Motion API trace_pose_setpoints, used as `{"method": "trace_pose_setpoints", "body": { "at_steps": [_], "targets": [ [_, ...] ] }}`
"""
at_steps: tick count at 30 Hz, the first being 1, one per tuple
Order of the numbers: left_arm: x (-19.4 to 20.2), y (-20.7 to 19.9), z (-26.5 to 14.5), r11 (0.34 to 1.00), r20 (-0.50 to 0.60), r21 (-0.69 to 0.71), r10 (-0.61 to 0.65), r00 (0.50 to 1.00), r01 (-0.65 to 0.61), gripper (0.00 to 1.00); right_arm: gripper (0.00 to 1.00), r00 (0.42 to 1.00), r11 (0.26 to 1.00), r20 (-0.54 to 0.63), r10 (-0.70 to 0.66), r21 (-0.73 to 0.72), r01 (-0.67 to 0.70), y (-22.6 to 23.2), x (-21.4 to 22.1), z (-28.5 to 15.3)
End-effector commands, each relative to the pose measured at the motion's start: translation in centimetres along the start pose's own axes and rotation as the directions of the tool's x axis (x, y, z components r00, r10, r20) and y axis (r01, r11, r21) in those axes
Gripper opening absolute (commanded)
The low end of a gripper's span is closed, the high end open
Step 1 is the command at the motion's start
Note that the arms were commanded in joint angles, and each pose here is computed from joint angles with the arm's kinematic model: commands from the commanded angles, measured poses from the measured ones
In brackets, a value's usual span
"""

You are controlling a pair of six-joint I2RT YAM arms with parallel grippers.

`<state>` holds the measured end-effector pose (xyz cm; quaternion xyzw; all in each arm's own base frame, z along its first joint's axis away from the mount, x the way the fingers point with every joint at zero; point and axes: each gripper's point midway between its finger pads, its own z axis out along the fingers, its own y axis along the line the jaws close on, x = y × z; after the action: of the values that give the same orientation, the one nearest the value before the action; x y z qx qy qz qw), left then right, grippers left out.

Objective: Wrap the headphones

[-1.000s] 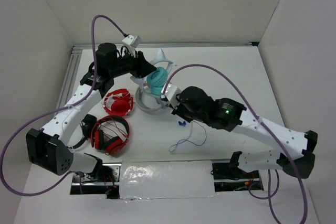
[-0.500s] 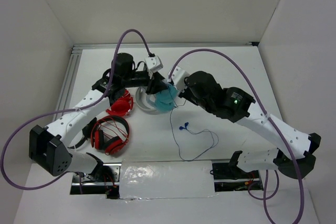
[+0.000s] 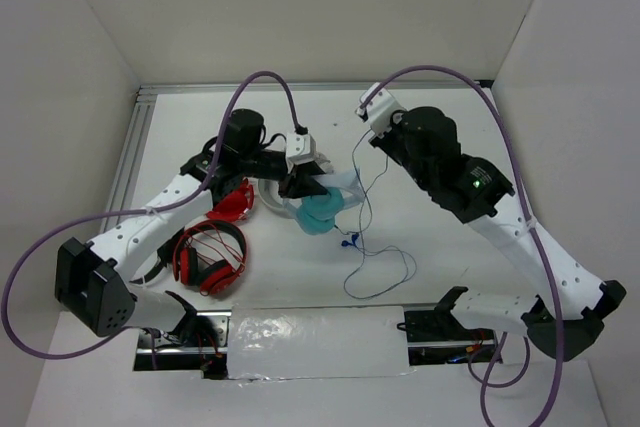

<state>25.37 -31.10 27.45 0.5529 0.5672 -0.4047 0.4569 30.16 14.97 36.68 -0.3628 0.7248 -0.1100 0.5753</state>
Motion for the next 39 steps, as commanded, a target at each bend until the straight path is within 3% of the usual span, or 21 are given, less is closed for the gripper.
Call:
{"method": "trace_pose_setpoints", "body": {
  "at_steps": [1, 8, 15, 21, 23, 28, 30, 39],
  "targets": [
    [-4.8, -3.7, -1.0, 0.968, 0.145, 0.141, 0.188, 0.971, -0.209, 0.00, 0.00, 0.998, 1.000, 0.059, 0.015, 0.002, -0.015, -0.8, -0.9, 1.5],
    [-6.2, -8.3, -1.2, 0.903, 0.238, 0.329, 0.204, 0.950, -0.277, 0.00, 0.00, 0.997, 0.998, 0.071, 0.007, -0.070, -0.002, -0.2, -1.8, 4.7],
    [-5.2, -4.9, -0.2, 0.964, 0.152, 0.163, 0.187, 0.970, -0.212, 0.00, 0.00, 0.987, 0.995, 0.140, 0.084, 0.033, -0.089, -1.9, -1.0, 0.6],
    [-5.6, -2.0, -0.8, 0.984, 0.140, 0.065, 0.157, 0.978, -0.167, 0.00, 0.00, 0.977, 0.972, 0.103, 0.188, 0.125, -0.200, -3.3, 2.7, -2.9],
    [-5.8, 0.3, -0.7, 0.991, 0.125, -0.015, 0.133, 0.983, -0.132, 0.00, 0.00, 0.981, 0.976, 0.069, 0.181, 0.107, -0.187, -2.4, 3.5, -3.5],
    [-5.0, 3.4, 0.5, 1.000, 0.072, -0.001, -0.014, 0.997, 0.014, 0.00, 0.00, 0.988, 0.990, 0.071, 0.137, 0.009, -0.138, 0.2, 3.0, -4.5],
    [-2.9, 4.5, 1.7, 0.996, 0.014, 0.009, -0.089, 0.996, 0.089, 0.00, 0.00, 0.988, 0.993, 0.100, 0.113, -0.036, -0.110, 0.9, 1.4, -5.2],
    [-3.0, 1.9, 3.4, 0.992, 0.002, 0.123, -0.027, 1.000, 0.027, 0.00, 0.00, 0.980, 0.997, 0.194, -0.050, -0.043, 0.060, -0.3, -4.6, -2.9]
  ]
}}
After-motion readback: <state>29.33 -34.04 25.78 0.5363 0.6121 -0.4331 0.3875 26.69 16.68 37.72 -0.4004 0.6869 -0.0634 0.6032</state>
